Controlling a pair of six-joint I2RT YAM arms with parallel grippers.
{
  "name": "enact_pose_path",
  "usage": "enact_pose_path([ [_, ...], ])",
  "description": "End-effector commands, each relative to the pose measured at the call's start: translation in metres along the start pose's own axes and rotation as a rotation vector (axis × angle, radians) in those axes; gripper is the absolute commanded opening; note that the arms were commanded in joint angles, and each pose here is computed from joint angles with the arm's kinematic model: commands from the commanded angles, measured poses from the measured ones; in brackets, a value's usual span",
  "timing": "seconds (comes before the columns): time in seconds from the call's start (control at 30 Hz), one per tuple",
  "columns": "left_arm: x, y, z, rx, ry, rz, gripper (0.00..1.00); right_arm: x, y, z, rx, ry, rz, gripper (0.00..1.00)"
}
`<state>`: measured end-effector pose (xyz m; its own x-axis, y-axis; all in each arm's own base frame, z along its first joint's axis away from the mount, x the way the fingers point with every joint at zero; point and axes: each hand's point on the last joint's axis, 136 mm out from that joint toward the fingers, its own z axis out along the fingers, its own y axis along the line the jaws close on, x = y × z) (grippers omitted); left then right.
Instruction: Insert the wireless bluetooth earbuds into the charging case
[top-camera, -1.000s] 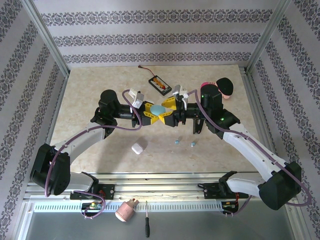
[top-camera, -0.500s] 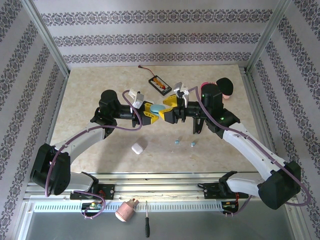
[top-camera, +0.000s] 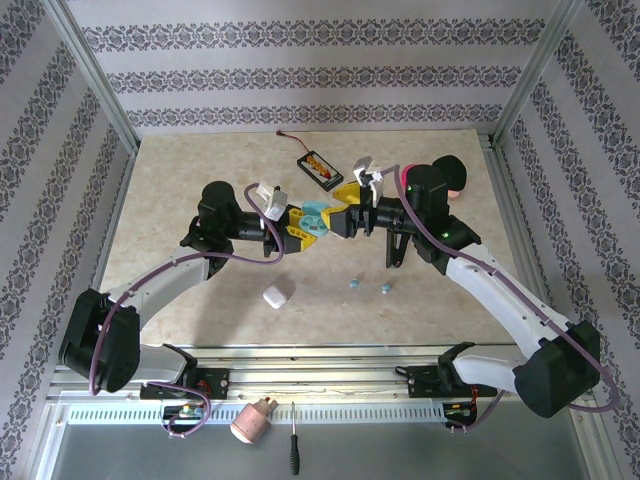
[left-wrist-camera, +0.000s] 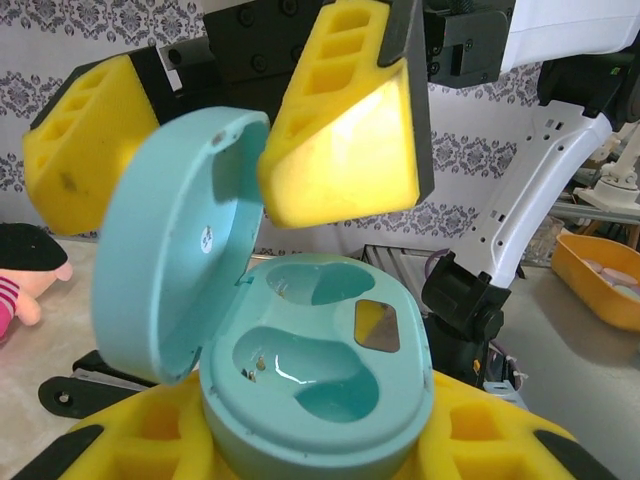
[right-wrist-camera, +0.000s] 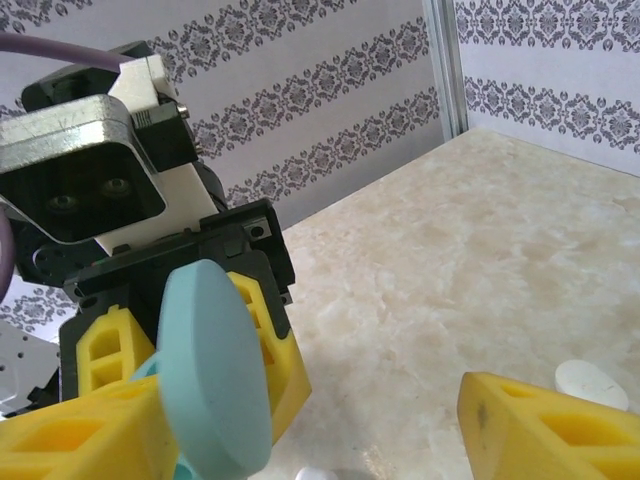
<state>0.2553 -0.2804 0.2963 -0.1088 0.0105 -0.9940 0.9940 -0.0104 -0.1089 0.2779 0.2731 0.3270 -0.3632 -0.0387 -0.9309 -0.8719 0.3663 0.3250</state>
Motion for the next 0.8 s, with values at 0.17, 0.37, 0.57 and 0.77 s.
enact_pose_path([
  [0.17, 0.003, 0.005, -0.008, -0.055, -0.007, 0.051, 0.34, -0.023, 0.028, -0.018, -0.076, -0.087, -0.088, 0.84],
  [0.37, 0.011, 0.02, -0.019, -0.13, -0.009, 0.048, 0.34, -0.022, 0.014, -0.043, 0.031, -0.146, -0.04, 0.86],
  [0.57, 0.017, 0.029, -0.028, -0.169, -0.011, 0.048, 0.34, 0.01, -0.039, -0.075, 0.286, -0.168, 0.203, 0.84],
  [0.77, 0.019, 0.029, -0.03, -0.167, -0.004, 0.055, 0.34, 0.097, -0.089, -0.113, 0.649, 0.048, 0.475, 0.79],
])
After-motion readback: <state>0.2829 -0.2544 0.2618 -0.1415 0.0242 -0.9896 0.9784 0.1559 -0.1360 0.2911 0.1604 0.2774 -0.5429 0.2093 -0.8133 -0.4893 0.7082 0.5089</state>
